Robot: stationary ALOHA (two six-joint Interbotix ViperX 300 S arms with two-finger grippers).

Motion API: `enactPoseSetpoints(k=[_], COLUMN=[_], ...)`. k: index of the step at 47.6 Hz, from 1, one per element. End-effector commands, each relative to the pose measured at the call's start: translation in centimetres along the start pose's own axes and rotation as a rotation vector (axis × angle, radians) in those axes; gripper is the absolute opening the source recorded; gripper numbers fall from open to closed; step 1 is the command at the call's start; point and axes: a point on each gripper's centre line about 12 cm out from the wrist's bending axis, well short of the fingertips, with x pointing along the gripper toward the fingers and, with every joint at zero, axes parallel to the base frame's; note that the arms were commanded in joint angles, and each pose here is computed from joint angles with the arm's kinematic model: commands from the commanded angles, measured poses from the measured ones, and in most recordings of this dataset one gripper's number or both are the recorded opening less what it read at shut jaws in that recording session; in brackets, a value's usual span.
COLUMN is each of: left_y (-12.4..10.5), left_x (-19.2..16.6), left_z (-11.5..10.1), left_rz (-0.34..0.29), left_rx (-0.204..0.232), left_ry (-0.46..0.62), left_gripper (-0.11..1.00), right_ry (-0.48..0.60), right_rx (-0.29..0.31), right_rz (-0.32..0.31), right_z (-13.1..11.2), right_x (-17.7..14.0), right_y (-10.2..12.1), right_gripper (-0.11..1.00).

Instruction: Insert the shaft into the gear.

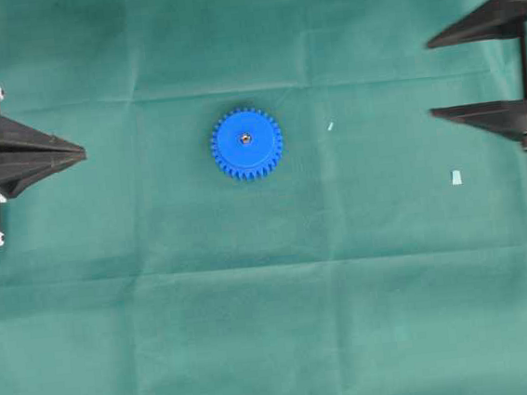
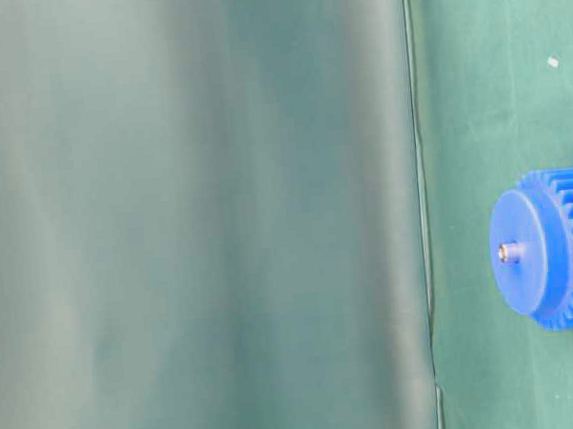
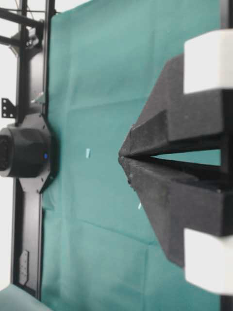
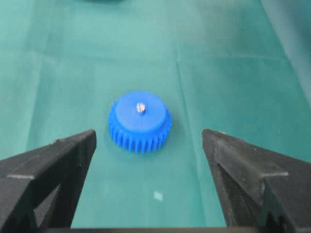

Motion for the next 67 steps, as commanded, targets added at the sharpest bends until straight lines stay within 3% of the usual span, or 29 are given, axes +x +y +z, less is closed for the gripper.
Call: enactPoseSetpoints(k=[1,9,67], left_y=[-0.1,-0.1,-0.1], left_x=[0.2,0.2,0.2], left_z=[1.1,1.2,1.2], left_rz=[-0.003,-0.003,-0.003], left_rx=[0.003,0.005,0.005], left_ry=[-0.031,-0.034,-0.032], left_gripper=[0.0,0.0,0.0], right_ry=[-0.015,-0.009,0.015], right_rx=[0.002,0.001,-0.005], right_rz=[0.004,0.004,0.001], right_z=[0.3,-0.3,-0.8], right_x=[-1.4,-2.5,-2.0], right_y=[0.1,0.0,0.0], right_gripper=[0.93,0.93,0.93])
